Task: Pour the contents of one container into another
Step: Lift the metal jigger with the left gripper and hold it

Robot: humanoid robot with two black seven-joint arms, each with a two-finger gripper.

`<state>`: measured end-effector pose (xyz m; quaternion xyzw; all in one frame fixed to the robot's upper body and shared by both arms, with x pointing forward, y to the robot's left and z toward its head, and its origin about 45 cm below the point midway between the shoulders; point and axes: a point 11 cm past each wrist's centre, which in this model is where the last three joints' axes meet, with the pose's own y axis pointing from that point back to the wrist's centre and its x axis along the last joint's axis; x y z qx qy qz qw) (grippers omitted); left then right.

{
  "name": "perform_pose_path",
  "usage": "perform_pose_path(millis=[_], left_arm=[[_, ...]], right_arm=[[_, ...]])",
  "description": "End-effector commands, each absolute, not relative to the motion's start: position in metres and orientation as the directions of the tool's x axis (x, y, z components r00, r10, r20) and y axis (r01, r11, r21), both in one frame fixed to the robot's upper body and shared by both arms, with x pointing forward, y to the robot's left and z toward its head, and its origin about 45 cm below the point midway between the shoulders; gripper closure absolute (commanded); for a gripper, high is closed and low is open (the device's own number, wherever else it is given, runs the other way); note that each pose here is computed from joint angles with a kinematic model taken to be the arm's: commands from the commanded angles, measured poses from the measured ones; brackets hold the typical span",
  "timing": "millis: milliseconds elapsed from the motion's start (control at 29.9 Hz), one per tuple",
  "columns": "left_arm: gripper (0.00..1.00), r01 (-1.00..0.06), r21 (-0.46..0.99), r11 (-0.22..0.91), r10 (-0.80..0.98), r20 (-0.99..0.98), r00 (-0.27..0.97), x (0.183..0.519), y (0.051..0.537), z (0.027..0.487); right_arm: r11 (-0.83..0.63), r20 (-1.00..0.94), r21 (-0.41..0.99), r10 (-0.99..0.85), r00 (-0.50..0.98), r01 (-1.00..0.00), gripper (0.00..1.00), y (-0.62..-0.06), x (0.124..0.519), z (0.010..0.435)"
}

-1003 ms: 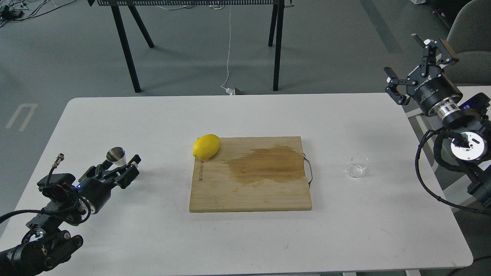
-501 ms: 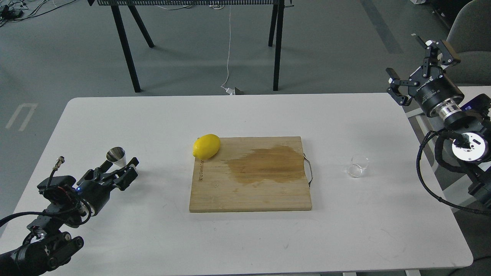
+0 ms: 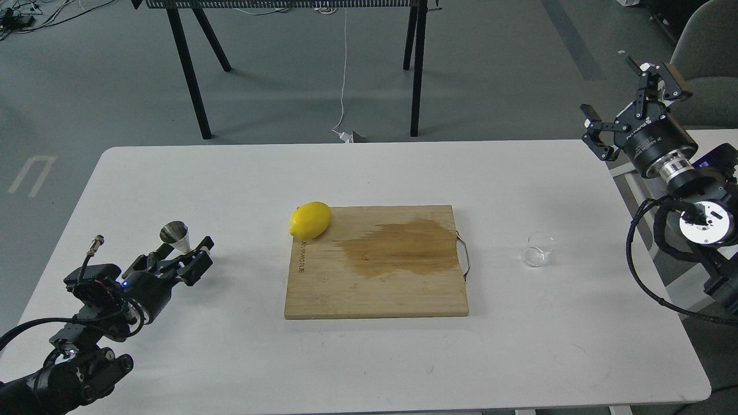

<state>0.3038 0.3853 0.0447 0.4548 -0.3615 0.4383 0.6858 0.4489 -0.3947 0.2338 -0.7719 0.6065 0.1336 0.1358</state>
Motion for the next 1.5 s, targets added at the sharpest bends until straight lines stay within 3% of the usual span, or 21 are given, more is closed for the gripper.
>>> perform_pose_path(millis=[0, 234, 802, 1471], left_arm=[[0.02, -0.931, 0.308, 0.198, 0.27, 0.895, 0.354, 0.305, 0.386, 0.044], [0.07, -0.928, 0.312, 0.204, 0.265, 0.895, 0.359, 0.304, 0.384, 0.043], [0.36, -0.921, 0.349, 0.176, 0.234, 0.893, 0.383, 0.298, 0.394, 0.034], [0.56, -0.925, 0.342, 0.166, 0.225, 0.9, 0.373, 0.305, 0.397, 0.038]], right_arm=[[-0.226, -0.373, -0.047, -0.9, 0.227, -0.973, 0.01, -0.395, 0.448, 0.233], [-0.224, -0.372, -0.041, -0.901, 0.223, -0.974, 0.01, -0.396, 0.447, 0.23], [-0.223, -0.375, -0.042, -0.9, 0.222, -0.974, 0.01, -0.396, 0.446, 0.23], [-0.221, -0.375, -0.04, -0.9, 0.22, -0.974, 0.01, -0.397, 0.446, 0.229]])
